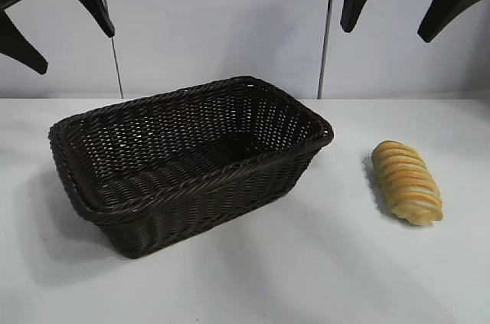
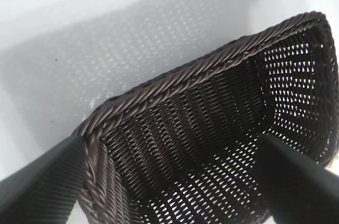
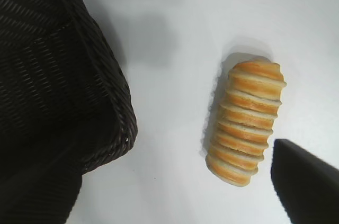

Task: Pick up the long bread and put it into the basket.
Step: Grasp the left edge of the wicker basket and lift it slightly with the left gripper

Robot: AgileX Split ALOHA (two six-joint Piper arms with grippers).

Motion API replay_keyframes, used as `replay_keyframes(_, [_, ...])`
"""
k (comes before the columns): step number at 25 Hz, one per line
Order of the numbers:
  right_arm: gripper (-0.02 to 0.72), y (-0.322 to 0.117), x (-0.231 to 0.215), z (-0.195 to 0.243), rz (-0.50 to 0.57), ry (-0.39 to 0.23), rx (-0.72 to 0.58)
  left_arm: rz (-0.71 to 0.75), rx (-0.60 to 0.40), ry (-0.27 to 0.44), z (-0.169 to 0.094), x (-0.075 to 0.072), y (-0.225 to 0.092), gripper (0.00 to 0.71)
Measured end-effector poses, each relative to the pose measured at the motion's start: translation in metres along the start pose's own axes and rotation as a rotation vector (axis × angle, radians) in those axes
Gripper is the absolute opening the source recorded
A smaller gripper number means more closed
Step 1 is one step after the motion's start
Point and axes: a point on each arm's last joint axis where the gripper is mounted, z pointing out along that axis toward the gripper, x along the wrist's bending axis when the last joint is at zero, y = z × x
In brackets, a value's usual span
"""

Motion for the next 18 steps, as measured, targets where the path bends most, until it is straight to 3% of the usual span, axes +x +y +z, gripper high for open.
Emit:
replay_keyframes(9, [0.695, 0.0, 0.0, 0.0, 0.0, 0.0, 0.0, 0.012, 0.013, 0.097, -0.032, 0.011, -0.039, 0.628])
replay_keyframes(18, [0.695, 0.0, 0.0, 0.0, 0.0, 0.0, -0.001, -0.126, 0.036, 0.046, 0.0, 0.032, -0.081, 0.628])
